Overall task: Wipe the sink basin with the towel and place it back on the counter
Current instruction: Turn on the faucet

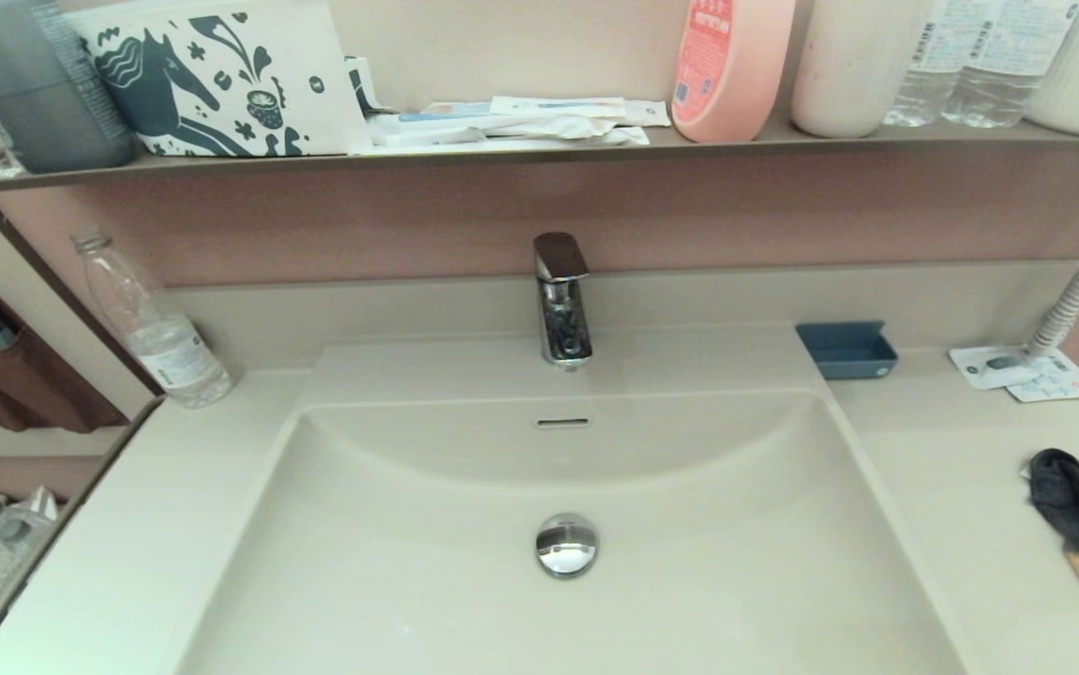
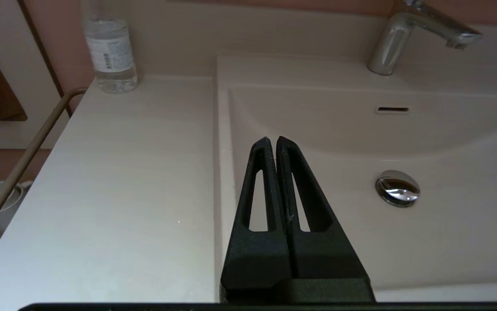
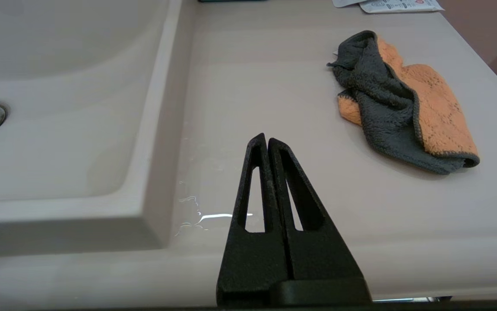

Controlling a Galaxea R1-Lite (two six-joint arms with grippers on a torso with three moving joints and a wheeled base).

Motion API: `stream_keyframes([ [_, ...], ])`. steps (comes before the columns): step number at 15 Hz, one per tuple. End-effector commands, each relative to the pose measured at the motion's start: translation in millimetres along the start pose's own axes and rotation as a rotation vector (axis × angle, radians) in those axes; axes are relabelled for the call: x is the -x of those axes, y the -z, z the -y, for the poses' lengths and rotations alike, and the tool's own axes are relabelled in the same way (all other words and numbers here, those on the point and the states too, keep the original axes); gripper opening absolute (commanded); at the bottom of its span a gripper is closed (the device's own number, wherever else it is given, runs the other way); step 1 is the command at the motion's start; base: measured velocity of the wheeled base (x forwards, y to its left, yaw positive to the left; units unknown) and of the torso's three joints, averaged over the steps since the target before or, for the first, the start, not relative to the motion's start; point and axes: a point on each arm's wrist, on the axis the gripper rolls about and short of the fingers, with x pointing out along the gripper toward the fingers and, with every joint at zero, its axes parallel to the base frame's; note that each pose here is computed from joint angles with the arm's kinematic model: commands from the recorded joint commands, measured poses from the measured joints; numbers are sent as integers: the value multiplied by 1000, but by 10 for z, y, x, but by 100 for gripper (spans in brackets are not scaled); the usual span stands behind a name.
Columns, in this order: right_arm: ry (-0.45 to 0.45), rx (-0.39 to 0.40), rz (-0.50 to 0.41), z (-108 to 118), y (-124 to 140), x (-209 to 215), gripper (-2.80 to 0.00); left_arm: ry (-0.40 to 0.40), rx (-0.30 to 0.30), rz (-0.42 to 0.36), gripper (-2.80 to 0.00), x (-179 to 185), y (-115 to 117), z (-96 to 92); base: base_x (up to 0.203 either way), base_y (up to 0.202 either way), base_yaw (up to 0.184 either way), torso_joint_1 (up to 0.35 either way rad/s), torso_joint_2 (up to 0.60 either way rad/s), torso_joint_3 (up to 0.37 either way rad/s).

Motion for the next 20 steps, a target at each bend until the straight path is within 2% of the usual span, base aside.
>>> stream_keyframes([
  [1,0,0,1,0,0,0,-280,17,4,-59,-280,-157,-232,12,0,0,0,0,0,0],
  [4,0,0,1,0,0,0,-280,74,6,-92,-280,-342,-507,34,0,0,0,0,0,0],
  [9,0,0,1,0,0,0,-280,116,9,-128,-280,-783,-630,21,0,0,0,0,0,0],
  [11,0,0,1,0,0,0,-280,125,11,-133,-280,-926,-648,16,0,0,0,0,0,0],
  [17,0,0,1,0,0,0,-280,223,32,-193,-280,-1200,-604,81,0,0,0,0,0,0],
  [20,0,0,1,0,0,0,-280,255,29,-180,-280,-1474,-592,148,0,0,0,0,0,0],
])
